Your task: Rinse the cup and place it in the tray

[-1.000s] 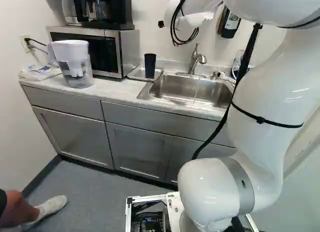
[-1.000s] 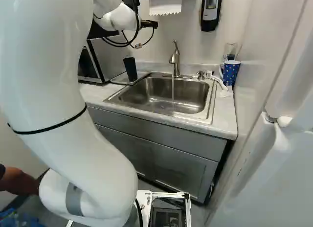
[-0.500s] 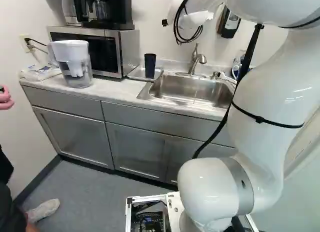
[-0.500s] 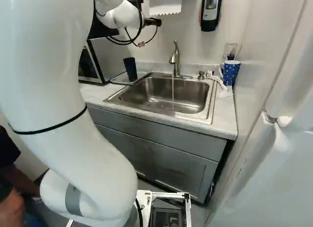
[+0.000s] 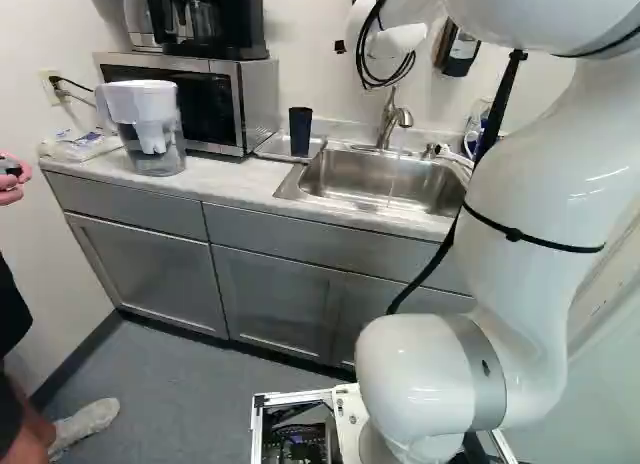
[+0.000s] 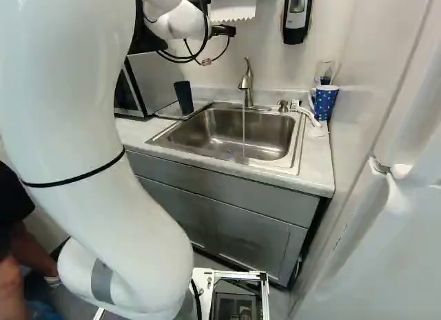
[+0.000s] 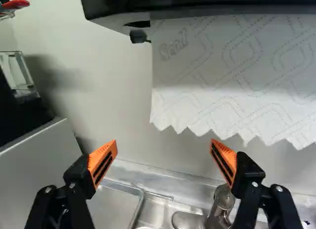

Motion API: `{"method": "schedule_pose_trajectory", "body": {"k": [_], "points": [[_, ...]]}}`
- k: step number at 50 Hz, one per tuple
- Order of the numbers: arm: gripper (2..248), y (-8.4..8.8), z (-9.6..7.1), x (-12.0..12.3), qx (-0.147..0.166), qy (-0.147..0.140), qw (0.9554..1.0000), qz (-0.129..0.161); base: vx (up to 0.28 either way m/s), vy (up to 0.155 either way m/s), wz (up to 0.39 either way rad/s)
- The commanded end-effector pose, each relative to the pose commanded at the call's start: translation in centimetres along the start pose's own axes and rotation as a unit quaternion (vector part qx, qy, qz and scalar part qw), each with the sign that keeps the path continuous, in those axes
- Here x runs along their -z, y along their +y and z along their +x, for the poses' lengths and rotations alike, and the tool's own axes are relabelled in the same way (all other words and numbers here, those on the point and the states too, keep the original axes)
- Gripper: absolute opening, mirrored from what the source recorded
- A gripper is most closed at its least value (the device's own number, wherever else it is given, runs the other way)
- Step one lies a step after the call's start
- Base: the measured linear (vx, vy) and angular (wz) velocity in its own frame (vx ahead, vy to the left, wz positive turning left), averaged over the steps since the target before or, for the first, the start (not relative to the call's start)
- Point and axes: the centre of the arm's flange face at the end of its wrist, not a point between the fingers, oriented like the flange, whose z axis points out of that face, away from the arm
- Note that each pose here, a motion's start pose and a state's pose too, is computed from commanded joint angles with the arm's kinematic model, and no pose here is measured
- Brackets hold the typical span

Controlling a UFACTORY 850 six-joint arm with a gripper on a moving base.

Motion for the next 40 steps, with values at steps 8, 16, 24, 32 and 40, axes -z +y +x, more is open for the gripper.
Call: {"method": "schedule_pose_trajectory", "body": {"k": [8,16,24,32,40], "points": [[247,1.0,0.0,-0.2,-0.001,0.000,1.0000,-0.008,0.000,0.000,0.000],[247,1.9,0.0,-0.3,-0.001,0.000,0.9999,-0.016,0.000,0.000,0.000],[247,2.6,0.0,-0.4,-0.002,0.001,0.9998,-0.022,0.000,0.000,0.000],[247,2.8,-0.4,-0.5,-0.002,-0.003,0.9997,-0.023,0.000,0.000,0.000],[247,2.8,-1.1,-0.6,-0.002,-0.008,0.9997,-0.023,0.000,0.000,0.000]]}}
